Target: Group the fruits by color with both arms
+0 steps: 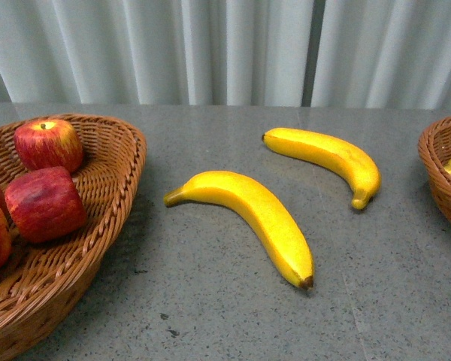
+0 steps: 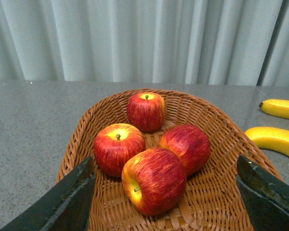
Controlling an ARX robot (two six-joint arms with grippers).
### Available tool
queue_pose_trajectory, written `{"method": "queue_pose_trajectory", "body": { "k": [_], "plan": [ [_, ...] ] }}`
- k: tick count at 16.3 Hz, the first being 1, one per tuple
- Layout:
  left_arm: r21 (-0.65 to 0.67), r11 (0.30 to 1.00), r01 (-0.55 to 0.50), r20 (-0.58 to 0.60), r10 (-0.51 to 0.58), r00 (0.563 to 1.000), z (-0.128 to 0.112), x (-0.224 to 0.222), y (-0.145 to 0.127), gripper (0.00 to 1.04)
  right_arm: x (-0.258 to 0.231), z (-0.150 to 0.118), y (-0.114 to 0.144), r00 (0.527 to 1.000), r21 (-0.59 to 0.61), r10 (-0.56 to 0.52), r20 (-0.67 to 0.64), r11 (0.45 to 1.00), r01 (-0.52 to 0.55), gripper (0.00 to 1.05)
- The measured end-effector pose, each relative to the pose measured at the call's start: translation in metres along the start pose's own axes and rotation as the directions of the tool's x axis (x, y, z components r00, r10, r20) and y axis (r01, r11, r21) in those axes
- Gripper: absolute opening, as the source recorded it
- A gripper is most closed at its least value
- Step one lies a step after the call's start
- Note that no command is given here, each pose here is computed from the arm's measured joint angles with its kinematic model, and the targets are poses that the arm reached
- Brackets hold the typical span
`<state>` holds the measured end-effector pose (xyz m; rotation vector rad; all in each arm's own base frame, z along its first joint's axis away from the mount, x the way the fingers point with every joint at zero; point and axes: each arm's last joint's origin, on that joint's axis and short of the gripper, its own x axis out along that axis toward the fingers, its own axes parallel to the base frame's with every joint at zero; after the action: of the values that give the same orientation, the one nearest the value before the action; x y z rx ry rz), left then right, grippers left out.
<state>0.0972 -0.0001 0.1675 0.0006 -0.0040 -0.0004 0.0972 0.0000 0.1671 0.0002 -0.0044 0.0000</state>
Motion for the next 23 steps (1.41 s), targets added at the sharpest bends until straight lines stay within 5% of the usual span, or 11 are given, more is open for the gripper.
{"method": "queue_pose_trajectory", "body": {
  "k": [1,10,14,18,23],
  "plan": [
    [0.0,1.0,0.0,0.0,0.0,1.0,0.0,0.0,0.0,0.98,0.0,0.0,0.0,1.0,0.0,0.0,0.0,1.0,0.0,0.98],
    [0.0,1.0,0.0,0.0,0.0,1.0,0.0,0.0,0.0,0.98,0.0,0.0,0.0,1.0,0.0,0.0,0.0,1.0,0.0,0.98],
    [0.0,1.0,0.0,0.0,0.0,1.0,0.0,0.0,0.0,0.98,0.019,0.025,-0.002,0.977,0.134,0.214,0.006,0.968,-0.213,0.98],
    [0.0,1.0,0.0,0.0,0.0,1.0,0.0,0.0,0.0,0.98,0.1,0.069,0.017,0.947,0.127,0.317,0.047,0.939,-0.32,0.98],
    [0.0,1.0,0.0,0.0,0.0,1.0,0.0,0.0,0.0,0.98,0.224,0.067,0.07,0.909,0.105,0.377,-0.178,0.926,-0.363,0.98]
  ]
}}
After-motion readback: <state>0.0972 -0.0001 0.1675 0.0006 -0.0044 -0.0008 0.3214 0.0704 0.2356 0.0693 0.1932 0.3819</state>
